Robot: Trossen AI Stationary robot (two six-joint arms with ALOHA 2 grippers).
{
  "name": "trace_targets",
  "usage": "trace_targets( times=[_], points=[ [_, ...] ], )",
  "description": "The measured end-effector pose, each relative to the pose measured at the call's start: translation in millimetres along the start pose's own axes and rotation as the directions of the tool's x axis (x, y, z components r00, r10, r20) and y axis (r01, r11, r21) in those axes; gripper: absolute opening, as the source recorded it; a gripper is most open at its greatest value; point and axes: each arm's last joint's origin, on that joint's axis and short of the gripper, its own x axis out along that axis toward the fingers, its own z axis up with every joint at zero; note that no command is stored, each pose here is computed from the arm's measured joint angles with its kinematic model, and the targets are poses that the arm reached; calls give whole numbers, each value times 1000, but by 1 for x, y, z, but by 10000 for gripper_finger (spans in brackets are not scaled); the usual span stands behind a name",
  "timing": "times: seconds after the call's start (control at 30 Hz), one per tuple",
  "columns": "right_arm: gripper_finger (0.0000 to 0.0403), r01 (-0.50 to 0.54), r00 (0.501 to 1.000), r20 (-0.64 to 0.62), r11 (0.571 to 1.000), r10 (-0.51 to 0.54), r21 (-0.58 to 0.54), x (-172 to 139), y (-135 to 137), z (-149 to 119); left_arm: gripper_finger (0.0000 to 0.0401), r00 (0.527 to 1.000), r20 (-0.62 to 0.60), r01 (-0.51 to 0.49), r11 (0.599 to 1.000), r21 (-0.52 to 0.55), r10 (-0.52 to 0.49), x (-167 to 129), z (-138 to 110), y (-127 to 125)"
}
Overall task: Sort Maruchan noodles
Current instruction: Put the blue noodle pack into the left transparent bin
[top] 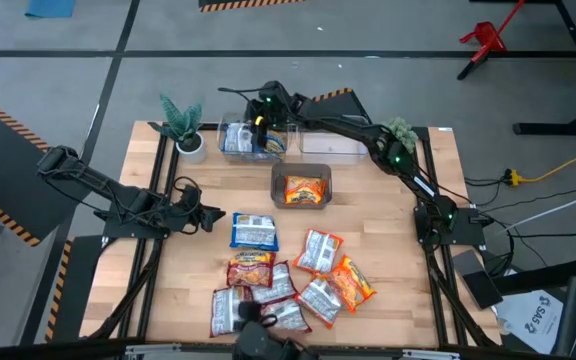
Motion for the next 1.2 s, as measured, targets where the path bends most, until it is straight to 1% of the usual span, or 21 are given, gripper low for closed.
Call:
trace_targets(
  times=[0.07, 0.13, 0.2, 0.27, 0.33, 0.4, 0.5, 0.53, 0.6, 0.67, 0.77, 0.87, 0.93, 0.97, 1.03, 1.1, 1.17, 1.2],
  points=[
    [154, -79, 997, 13, 997, 79, 15, -7, 10, 9, 167, 1000, -9, 3, 1000, -1, -3, 0, 0, 0],
    [160, -156, 988, 17, 988, 156, 6, -23, 26, 26, 167, 1000, -22, 7, 1000, -1, -7, 0, -1, 0],
    [169, -211, 977, 22, 977, 211, -26, -51, 43, 49, 167, 999, -37, 12, 1000, 4, -12, 0, -1, -1],
    [180, -242, 969, 19, 966, 245, -91, -85, 62, 73, 167, 999, -48, 17, 1000, 4, -17, 0, -1, -1],
    [192, -257, 966, -28, 957, 256, -137, -114, 81, 87, 167, 999, -49, 18, 1000, 4, -18, 0, -1, -1],
    [203, -272, 960, -108, 950, 257, -157, -133, 100, 91, 167, 999, -49, 19, 1000, 12, -18, 0, -1, -1],
    [215, -293, 948, -181, 940, 261, -176, -153, 127, 96, 167, 999, -47, 24, 998, 54, -21, 0, -1, -1],
    [217, -302, 944, -193, 936, 268, -179, -160, 135, 99, 167, 999, -47, 25, 997, 70, -22, 0, -1, -1],
    [221, -329, 924, -256, 930, 283, -163, -168, 152, 98, 167, 999, -46, 28, 996, 87, -24, 0, -1, -2],
    [223, -360, 892, -345, 921, 294, -147, -165, 169, 90, 167, 999, -47, 29, 994, 105, -25, 0, -1, -2],
    [223, -393, 839, -461, 907, 287, -151, -147, 196, 69, 167, 999, -47, 30, 990, 135, -24, 0, -1, -2],
    [223, -425, 824, -502, 873, 264, -238, -126, 224, 48, 167, 999, -48, 32, 985, 167, -24, 0, -1, -2],
    [223, -449, 814, -528, 839, 242, -308, -112, 240, 30, 167, 998, -52, 34, 984, 175, -26, 0, -1, -2],
    [223, -460, 814, -530, 820, 238, -339, -105, 247, 21, 167, 998, -54, 34, 984, 176, -25, 0, -1, -2],
    [223, -472, 831, -499, 788, 247, -395, -92, 261, 6, 167, 998, -54, 35, 984, 175, -26, 0, -1, -2],
    [223, -481, 838, -481, 764, 256, -431, -82, 272, -8, 167, 998, -54, 34, 984, 177, -25, 0, -1, -2],
    [223, -471, 854, -443, 767, 273, -435, -75, 280, -17, 167, 998, -54, 35, 985, 172, -26, 0, -1, -2],
    [223, -466, 856, -432, 787, 285, -404, -73, 283, -21, 167, 998, -56, 37, 987, 157, -29, 0, -1, -2]
  ],
)
